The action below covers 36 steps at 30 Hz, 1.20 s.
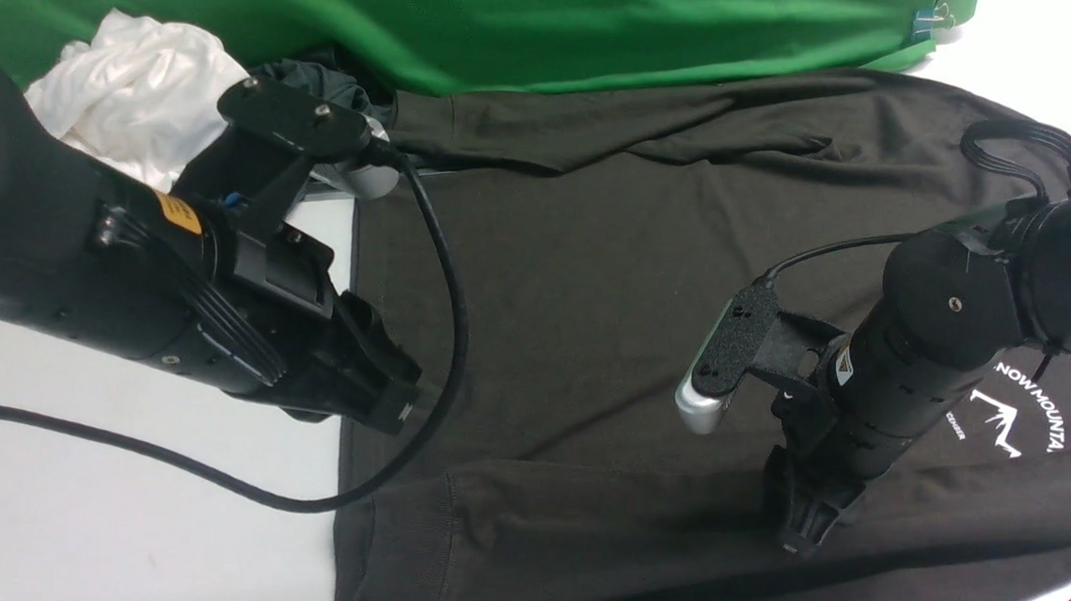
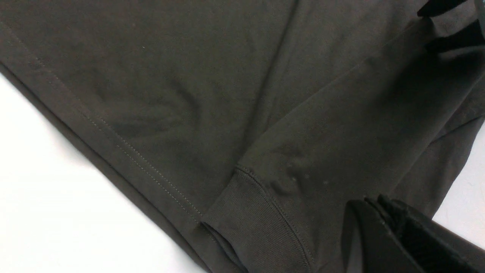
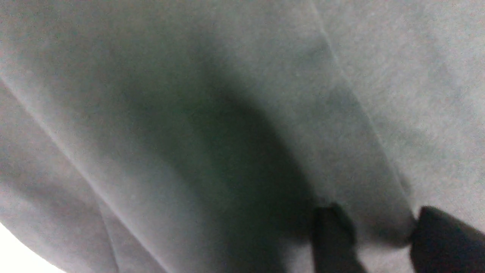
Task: Fold a long-sleeved shirt on a white desktop.
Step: 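Grab the top left corner of the dark shirt with the left gripper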
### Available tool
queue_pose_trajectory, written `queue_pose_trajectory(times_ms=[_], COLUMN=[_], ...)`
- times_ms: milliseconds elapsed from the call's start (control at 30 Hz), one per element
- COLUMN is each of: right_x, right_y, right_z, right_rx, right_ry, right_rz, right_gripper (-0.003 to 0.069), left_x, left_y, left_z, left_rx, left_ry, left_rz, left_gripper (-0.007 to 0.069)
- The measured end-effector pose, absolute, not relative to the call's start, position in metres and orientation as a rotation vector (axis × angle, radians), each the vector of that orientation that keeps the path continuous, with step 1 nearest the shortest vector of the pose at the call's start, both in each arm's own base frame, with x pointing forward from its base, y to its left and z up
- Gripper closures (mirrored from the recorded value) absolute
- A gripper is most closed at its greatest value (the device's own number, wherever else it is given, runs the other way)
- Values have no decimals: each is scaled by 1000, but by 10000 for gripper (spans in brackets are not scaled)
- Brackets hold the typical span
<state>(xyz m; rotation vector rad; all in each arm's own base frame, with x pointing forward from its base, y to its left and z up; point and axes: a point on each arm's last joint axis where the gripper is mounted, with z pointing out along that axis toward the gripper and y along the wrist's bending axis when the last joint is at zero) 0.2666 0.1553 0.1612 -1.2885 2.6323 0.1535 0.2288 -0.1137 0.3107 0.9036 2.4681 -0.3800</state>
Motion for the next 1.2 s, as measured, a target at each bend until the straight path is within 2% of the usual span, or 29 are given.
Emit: queue_pose_trajectory(times_ms=[333, 700, 1200], right_x=[270, 283, 297], right_y=[156, 161, 148], right_z=[162, 175, 178], right_rx=[-1275, -1267, -1076], right_ry=[2599, 2528, 2545], right_rz=[147, 103, 70], right_gripper=[621, 630, 629], left_x=[228, 226, 226], left_y=[-114, -113, -113], left_z=[310, 310, 310], left_rx=[908, 924, 925], left_ry=[2475, 2492, 2492], left_rz=[-382, -388, -391], left_gripper=[607, 607, 607])
